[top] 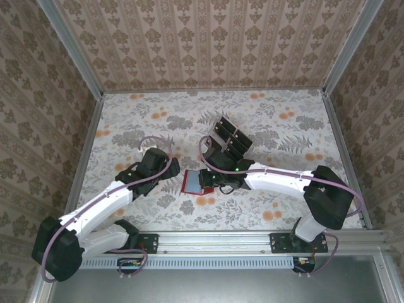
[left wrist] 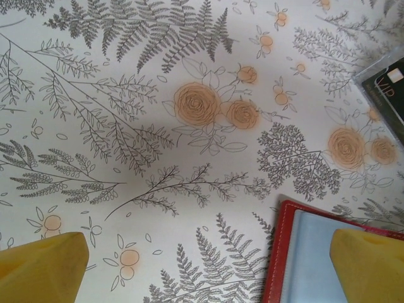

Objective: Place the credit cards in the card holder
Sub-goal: Turn over the card slot at the card holder.

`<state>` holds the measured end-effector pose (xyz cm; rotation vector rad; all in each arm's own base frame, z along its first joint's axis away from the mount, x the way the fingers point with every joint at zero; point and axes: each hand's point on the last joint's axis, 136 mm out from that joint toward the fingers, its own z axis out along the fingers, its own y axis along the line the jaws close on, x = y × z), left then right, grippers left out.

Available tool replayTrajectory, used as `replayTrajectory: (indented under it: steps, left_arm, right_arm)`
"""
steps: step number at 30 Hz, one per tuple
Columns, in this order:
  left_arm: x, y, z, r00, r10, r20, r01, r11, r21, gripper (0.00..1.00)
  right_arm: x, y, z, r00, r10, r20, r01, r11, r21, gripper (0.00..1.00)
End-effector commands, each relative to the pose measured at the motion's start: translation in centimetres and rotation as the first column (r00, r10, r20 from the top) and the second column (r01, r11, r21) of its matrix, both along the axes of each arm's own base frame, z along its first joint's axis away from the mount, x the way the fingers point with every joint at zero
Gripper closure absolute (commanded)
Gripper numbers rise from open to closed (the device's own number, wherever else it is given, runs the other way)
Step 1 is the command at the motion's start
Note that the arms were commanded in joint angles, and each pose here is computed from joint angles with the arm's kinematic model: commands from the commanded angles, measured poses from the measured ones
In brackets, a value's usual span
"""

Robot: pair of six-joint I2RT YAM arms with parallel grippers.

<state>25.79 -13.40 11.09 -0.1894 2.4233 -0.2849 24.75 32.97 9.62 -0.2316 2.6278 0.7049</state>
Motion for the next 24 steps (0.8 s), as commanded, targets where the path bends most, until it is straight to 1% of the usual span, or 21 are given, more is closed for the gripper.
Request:
replayTrajectory:
  steps: [1, 6, 11, 14, 16, 21, 24]
  left_arm:
    - [-0.7, -0.2, -1.0, 0.998, -0.051, -0.041, 0.052, 0.999, 0.015, 0.0]
    - [-0.5, -1.1, -1.5, 0.994, -0.091, -0.055, 0.091, 0.996, 0.001, 0.0]
    - [-0.4, -2.5, -2.1, 0.986, -0.155, -0.068, 0.154, 0.988, -0.028, 0.0]
    - [-0.3, -3.1, -2.9, 0.98, -0.181, -0.086, 0.176, 0.983, -0.06, 0.0]
    - [-0.2, -3.5, -3.4, 0.976, -0.196, -0.091, 0.186, 0.977, -0.105, 0.0]
    - [0.1, -4.4, -3.8, 0.976, -0.204, -0.075, 0.184, 0.96, -0.211, 0.0]
    - [0.3, -4.7, -4.0, 0.975, -0.208, -0.076, 0.184, 0.953, -0.24, 0.0]
  right_arm:
    - [0.9, -2.2, -2.5, 0.999, -0.045, -0.008, 0.045, 0.997, -0.065, 0.94]
    - [1.0, -4.8, -6.3, 0.994, -0.095, -0.052, 0.088, 0.988, -0.127, 0.97]
    - [0.7, -5.9, -9.3, 0.99, -0.109, -0.086, 0.093, 0.98, -0.176, 0.99]
    - [0.5, -6.3, -10.4, 0.988, -0.115, -0.099, 0.094, 0.977, -0.191, 1.0]
    - [0.4, -6.4, -10.8, 0.988, -0.118, -0.104, 0.096, 0.976, -0.195, 1.0]
    - [0.2, -6.8, -11.6, 0.986, -0.127, -0.112, 0.102, 0.974, -0.204, 1.0]
    - [0.1, -7.0, -12.0, 0.984, -0.131, -0.117, 0.105, 0.972, -0.209, 1.0]
